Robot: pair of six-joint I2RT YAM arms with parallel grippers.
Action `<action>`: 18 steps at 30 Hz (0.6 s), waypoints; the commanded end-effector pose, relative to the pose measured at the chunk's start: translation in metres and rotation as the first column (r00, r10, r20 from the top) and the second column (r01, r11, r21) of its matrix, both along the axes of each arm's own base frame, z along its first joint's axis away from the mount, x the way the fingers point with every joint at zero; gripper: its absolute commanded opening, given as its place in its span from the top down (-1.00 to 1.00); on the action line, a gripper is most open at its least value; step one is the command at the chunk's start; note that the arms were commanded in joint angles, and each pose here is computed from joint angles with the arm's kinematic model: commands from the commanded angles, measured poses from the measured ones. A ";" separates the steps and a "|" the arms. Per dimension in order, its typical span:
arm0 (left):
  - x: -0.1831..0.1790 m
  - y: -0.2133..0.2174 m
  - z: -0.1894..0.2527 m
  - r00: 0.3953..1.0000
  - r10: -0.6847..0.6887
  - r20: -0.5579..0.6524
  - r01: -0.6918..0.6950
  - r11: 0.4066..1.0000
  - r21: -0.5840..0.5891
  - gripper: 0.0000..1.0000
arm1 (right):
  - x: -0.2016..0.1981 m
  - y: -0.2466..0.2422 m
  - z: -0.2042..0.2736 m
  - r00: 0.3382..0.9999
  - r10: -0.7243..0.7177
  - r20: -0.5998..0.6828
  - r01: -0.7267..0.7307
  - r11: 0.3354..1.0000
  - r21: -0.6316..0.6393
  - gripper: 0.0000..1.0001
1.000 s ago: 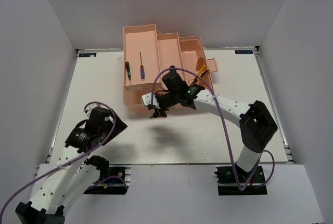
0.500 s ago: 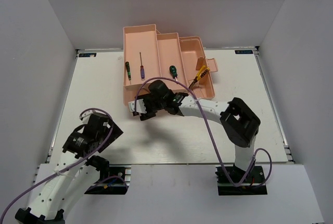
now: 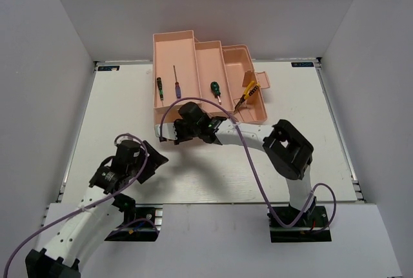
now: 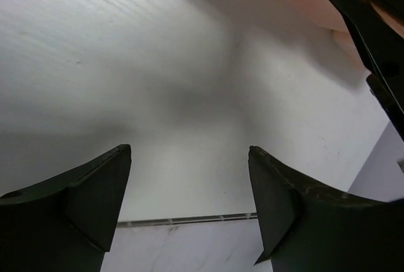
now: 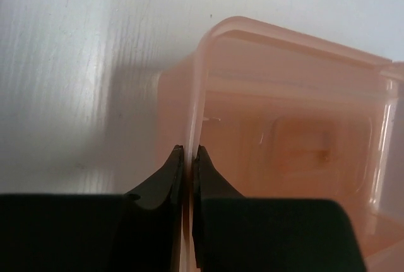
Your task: Sort the tools into containers
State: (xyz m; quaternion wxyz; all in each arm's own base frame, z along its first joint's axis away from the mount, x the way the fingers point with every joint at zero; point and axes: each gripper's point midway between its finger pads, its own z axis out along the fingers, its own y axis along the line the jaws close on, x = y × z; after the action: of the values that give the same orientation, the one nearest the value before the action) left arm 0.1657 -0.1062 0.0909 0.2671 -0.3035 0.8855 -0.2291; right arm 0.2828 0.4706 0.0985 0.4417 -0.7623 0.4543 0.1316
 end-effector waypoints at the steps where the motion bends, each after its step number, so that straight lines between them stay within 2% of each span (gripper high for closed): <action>1: 0.018 -0.031 -0.002 0.997 -0.058 0.047 0.064 0.988 -0.144 -0.69 | 0.007 -0.001 0.056 0.996 -0.018 0.083 0.013 0.997 0.071 1.00; 4: 0.019 -0.049 -0.015 0.995 -0.101 0.029 0.104 0.968 -0.227 -0.61 | 0.002 -0.004 0.092 0.998 -0.034 0.055 0.027 0.991 0.127 1.00; 8: 0.038 -0.069 -0.010 0.989 -0.112 0.095 0.137 0.936 -0.323 -0.46 | 0.003 -0.009 0.159 0.996 -0.084 0.034 0.073 0.965 0.251 1.00; 13: 0.036 -0.073 -0.023 0.991 -0.109 0.081 0.131 0.921 -0.368 -0.02 | 0.001 -0.021 0.210 0.993 -0.118 0.023 0.102 0.927 0.361 1.00; 16: 0.039 -0.071 -0.025 0.992 -0.085 0.090 0.113 0.915 -0.386 0.13 | 0.003 -0.030 0.228 0.990 -0.139 0.004 0.126 0.910 0.396 1.00; 18: 0.044 -0.071 -0.026 0.993 -0.076 0.095 0.107 0.916 -0.387 0.13 | 0.001 -0.033 0.229 0.991 -0.134 -0.016 0.129 0.909 0.397 1.00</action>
State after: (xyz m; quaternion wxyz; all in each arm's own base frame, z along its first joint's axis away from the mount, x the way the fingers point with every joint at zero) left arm 0.1986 -0.1726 0.0535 0.2086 -0.3019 0.8420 -0.3954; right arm 0.2645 0.4278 0.1679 0.4171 -0.7014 0.5462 0.1892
